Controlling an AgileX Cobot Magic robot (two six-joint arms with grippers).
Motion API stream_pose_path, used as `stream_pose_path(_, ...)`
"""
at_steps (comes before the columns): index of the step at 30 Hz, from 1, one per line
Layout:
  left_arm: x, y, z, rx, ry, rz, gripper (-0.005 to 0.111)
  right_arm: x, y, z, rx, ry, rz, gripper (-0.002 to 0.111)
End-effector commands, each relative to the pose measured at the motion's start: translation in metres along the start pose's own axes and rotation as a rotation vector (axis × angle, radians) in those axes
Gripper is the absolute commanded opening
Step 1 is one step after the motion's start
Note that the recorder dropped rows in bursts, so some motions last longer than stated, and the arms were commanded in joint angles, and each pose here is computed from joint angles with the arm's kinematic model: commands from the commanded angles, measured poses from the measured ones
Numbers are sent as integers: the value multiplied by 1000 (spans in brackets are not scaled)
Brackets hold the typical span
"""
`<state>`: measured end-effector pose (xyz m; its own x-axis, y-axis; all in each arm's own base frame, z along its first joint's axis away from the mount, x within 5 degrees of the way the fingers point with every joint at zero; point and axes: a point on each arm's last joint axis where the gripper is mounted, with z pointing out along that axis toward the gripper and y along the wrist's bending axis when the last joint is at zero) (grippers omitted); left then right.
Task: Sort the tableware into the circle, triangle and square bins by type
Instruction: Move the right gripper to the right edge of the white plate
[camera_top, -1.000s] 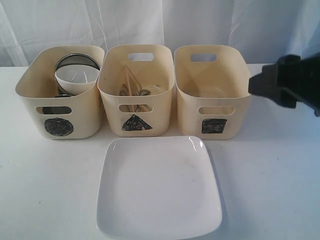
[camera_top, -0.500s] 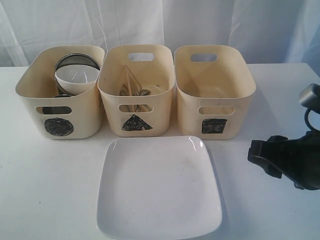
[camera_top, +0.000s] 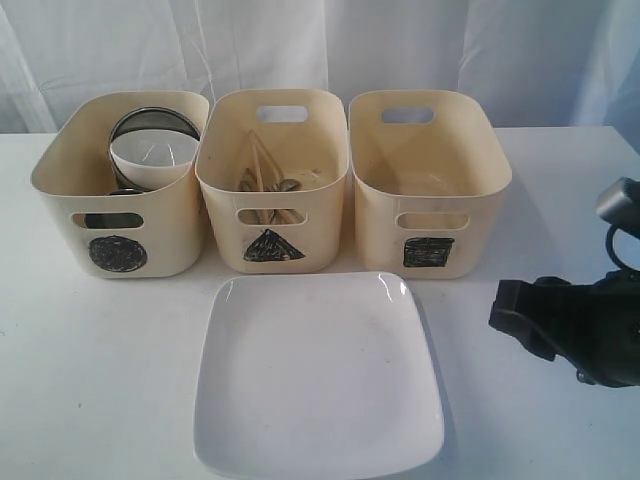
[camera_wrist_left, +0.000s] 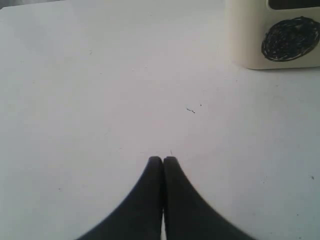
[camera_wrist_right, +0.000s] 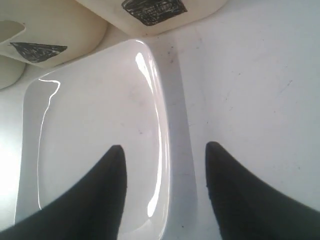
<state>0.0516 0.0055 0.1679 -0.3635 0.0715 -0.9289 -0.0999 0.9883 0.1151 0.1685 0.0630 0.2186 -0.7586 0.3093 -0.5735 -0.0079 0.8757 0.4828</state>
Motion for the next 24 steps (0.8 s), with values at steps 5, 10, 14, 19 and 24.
stream_pose_path(5, 1, -1, 0, 9, -3, -11, 0, 5, 1, 1, -24, 41, -49, 38)
stream_pose_path(10, 1, -1, 0, 9, -3, -11, 0, 7, 2, 21, -70, 102, 14, 36)
stream_pose_path(14, 1, -1, 0, 9, -3, -11, 0, 13, 10, 42, -206, 173, -9, 36)
stream_pose_path(19, 1, -1, 0, 9, -3, -11, 0, 24, -3, 80, -254, 273, -9, 36)
stream_pose_path(24, 1, -1, 0, 9, -3, -11, 0, 12, -19, 83, -188, 220, -67, 36)
